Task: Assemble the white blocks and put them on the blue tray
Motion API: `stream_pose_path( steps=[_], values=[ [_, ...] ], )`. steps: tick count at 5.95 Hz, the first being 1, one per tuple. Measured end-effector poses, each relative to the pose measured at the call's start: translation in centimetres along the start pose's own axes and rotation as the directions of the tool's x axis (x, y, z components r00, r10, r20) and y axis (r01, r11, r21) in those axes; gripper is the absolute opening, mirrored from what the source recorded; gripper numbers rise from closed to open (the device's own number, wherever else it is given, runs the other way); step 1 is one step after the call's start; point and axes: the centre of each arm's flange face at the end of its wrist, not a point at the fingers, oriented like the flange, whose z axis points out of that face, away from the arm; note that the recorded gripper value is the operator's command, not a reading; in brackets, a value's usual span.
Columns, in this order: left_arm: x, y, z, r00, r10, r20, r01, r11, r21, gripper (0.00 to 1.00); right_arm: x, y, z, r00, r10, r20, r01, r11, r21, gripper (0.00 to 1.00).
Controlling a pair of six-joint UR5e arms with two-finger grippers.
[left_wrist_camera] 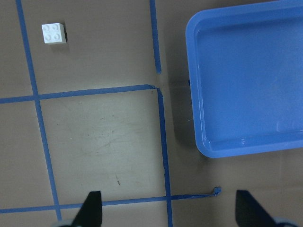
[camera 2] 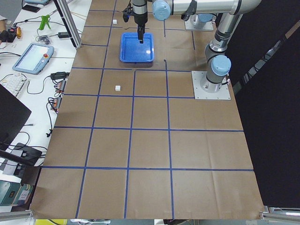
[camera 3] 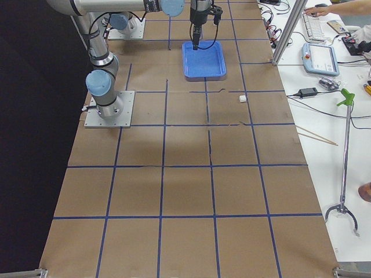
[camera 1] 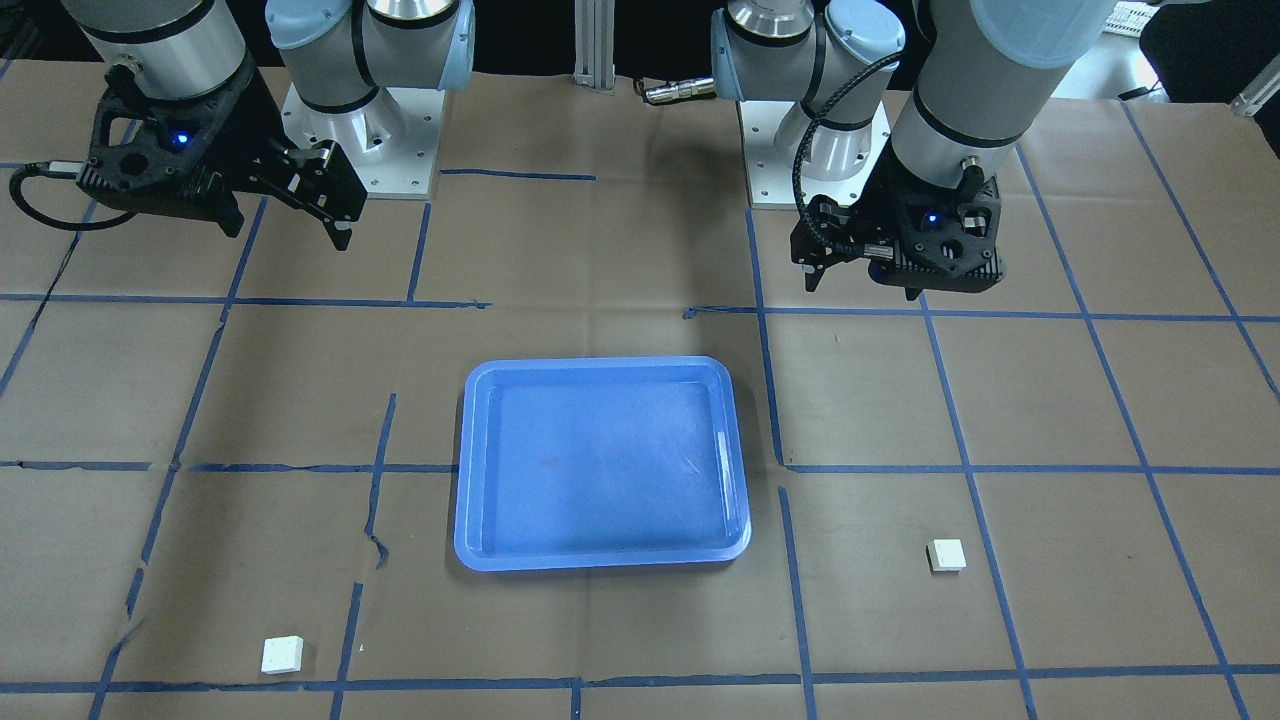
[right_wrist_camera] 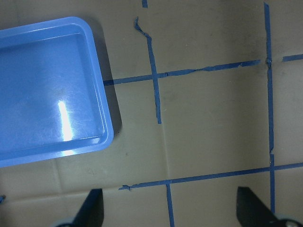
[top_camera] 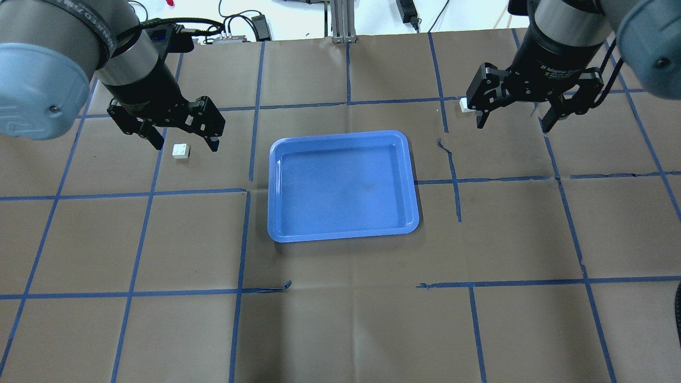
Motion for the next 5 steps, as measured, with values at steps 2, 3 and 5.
stream_pose_path(
  steps=[2, 3, 5],
  values=[
    [0.0, 0.0, 0.1, 1.0, -0.003, -0.001, 0.003, 1.0, -0.005, 0.99, 0.0, 0.0, 0.1, 1.0, 0.0, 0.0, 0.0, 1.0, -0.002, 1.0],
    [-0.1, -0.2, 0.7, 1.0, -0.002, -0.003, 0.002, 1.0, -0.024, 0.99, 0.0, 0.0, 0.1, 1.0, 0.0, -0.001, 0.0, 1.0, -0.002, 1.0],
    [-0.7, -0.6, 1.1, 1.0, -0.012, -0.008, 0.011, 0.998, -0.064, 0.99, 0.1, 0.0, 0.1, 1.0, 0.001, -0.004, -0.001, 1.0, -0.002, 1.0]
  ],
)
